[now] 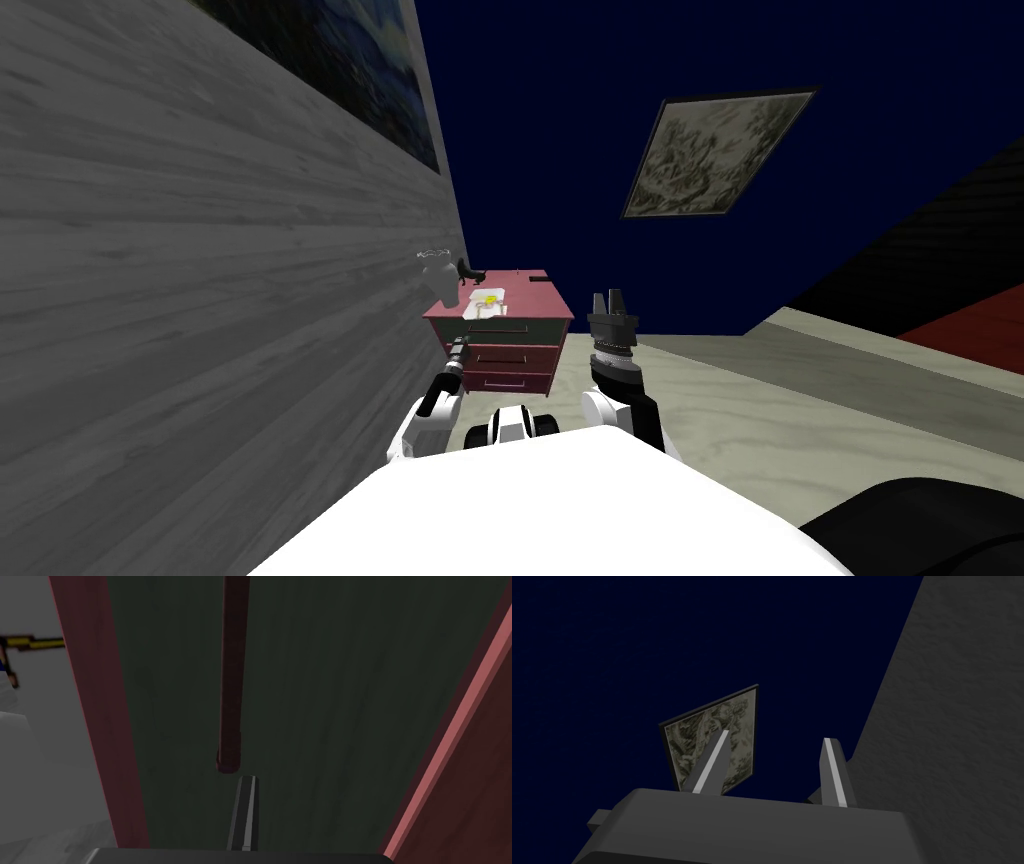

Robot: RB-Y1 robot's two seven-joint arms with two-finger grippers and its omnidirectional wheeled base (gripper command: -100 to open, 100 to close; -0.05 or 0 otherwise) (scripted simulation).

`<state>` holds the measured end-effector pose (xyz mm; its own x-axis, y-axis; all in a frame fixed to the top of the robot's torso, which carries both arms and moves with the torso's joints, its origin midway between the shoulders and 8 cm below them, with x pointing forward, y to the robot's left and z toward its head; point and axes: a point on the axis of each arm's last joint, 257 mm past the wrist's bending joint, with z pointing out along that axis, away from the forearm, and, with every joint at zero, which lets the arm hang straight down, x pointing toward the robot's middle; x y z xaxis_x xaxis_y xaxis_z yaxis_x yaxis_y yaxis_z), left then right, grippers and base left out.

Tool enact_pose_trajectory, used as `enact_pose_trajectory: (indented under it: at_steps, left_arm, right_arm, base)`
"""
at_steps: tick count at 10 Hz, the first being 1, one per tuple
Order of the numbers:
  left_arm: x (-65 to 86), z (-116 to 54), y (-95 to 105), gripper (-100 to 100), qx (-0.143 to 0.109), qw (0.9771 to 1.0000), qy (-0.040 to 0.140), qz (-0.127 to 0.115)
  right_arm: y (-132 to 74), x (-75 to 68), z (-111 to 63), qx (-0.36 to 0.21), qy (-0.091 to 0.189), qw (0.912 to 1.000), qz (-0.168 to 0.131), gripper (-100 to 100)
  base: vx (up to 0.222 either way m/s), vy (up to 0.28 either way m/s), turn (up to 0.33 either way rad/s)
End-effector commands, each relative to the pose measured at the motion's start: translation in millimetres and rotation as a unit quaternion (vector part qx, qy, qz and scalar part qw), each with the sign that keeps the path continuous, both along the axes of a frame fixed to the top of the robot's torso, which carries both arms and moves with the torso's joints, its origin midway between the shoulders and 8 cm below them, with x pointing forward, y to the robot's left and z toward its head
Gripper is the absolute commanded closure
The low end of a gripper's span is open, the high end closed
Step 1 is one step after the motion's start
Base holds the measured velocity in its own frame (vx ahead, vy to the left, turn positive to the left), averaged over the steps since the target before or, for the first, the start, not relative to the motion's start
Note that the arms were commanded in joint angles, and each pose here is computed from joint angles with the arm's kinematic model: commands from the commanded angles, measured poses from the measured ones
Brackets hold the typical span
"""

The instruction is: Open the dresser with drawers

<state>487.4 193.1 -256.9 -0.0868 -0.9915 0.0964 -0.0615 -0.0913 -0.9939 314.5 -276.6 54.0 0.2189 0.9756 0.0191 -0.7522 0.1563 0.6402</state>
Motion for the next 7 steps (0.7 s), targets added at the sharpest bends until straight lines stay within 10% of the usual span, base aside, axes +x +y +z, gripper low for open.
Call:
enact_pose_trajectory:
  at_steps: [1,3,4,7]
  left_arm:
    - [-4.0,1.8,-0.9,100,-0.001,1.0,0.001,-0.002]
    - [-5.4,2.7,-1.0,100,-0.001,1.0,0.0,-0.003]
    - [-3.4,6.1,4.0,-100,0.011,0.9999,0.003,-0.005]
    - [0.0,9.2,5.1,-100,0.013,0.9999,0.009,-0.004]
  right_arm:
    - [0.0,0.0,0.0,0.0,0.0,1.0,0.0,0]
    - [0.0,0.1,0.0,0.0,0.0,1.0,0.0,0]
    - [0.0,0.0,-0.1,0.0,0.0,1.0,0.0,0]
    - [-0.1,-0.1,-0.1,0.0,0.0,1.0,0.0,0]
  base:
    - [-0.204,0.022,0.013]
    - [-0.154,0.018,0.013]
    - [0.069,-0.018,-0.021]
    - [0.155,-0.054,-0.009]
